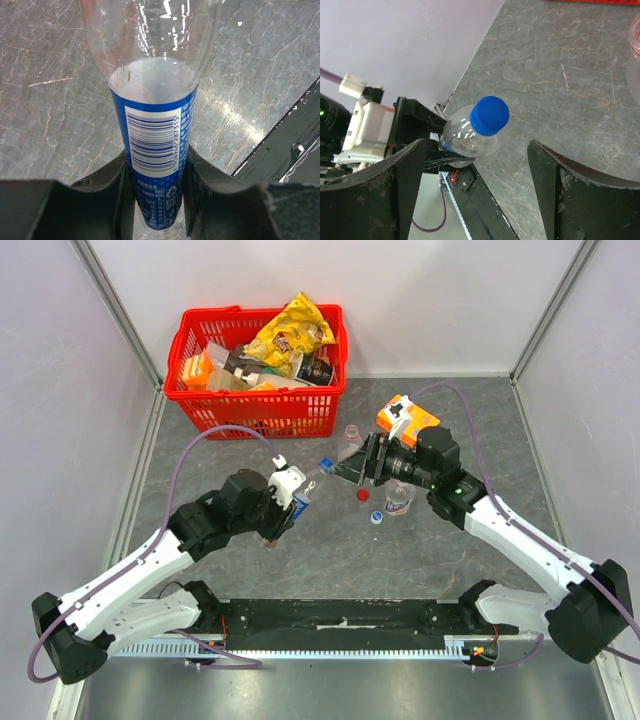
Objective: Unscrew the bottle caps
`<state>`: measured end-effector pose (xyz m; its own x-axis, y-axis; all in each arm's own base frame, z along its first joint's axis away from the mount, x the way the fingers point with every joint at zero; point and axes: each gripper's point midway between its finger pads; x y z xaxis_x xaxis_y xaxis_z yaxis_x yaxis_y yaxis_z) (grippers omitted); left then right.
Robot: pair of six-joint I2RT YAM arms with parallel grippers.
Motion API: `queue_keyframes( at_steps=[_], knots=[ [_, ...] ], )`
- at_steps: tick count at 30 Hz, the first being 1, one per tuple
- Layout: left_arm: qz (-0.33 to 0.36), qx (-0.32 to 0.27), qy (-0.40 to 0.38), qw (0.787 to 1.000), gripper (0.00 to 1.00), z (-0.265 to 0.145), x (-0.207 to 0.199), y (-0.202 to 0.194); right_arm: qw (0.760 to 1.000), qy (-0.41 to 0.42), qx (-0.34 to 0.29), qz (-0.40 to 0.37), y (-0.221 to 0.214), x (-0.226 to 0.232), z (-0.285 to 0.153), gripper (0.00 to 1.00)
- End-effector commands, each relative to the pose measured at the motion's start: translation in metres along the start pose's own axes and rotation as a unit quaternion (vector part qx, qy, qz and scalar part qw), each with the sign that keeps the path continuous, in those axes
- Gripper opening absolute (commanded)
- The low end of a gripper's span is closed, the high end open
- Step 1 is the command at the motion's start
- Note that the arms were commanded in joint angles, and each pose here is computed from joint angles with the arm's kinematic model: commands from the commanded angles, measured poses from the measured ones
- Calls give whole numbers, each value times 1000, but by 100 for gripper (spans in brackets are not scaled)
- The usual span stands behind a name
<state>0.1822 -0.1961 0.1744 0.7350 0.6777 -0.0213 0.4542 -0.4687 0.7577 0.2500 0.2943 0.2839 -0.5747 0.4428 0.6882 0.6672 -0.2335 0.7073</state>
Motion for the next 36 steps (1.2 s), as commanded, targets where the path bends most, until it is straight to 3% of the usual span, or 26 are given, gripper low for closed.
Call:
queue_keyframes(
  at_steps=[1, 8, 18, 27, 32, 36],
  knots=[
    [3, -6, 3, 1000, 20, 1, 0, 3, 999, 29, -16, 37, 2, 1, 13, 86],
    [2, -1, -10, 1000, 20, 3, -5, 1, 997, 42, -23, 67, -2, -5, 22, 74],
    [2, 6, -16, 1000, 20, 6, -7, -1, 996, 40, -24, 82, -5, -16, 33, 66],
    [2, 5, -20, 1000, 19, 6, -8, -1, 995, 40, -24, 85, -6, -20, 39, 38],
    [4, 6, -23, 1000, 19, 6, -10, -1, 996, 39, -23, 80, -8, -21, 38, 13],
    [5, 2, -28, 1000, 19, 5, -11, 1, 997, 49, -22, 60, -9, -19, 37, 0]
  ],
)
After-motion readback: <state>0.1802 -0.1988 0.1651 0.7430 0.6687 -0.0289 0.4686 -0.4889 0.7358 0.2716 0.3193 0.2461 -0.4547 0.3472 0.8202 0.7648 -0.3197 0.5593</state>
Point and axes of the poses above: each gripper's point midway between its finger pads, its own z axis out along the fingers, its own x axis along the line the jaws close on, y = z × x, and after that the axes turned 2 degrees about -z, right-handed
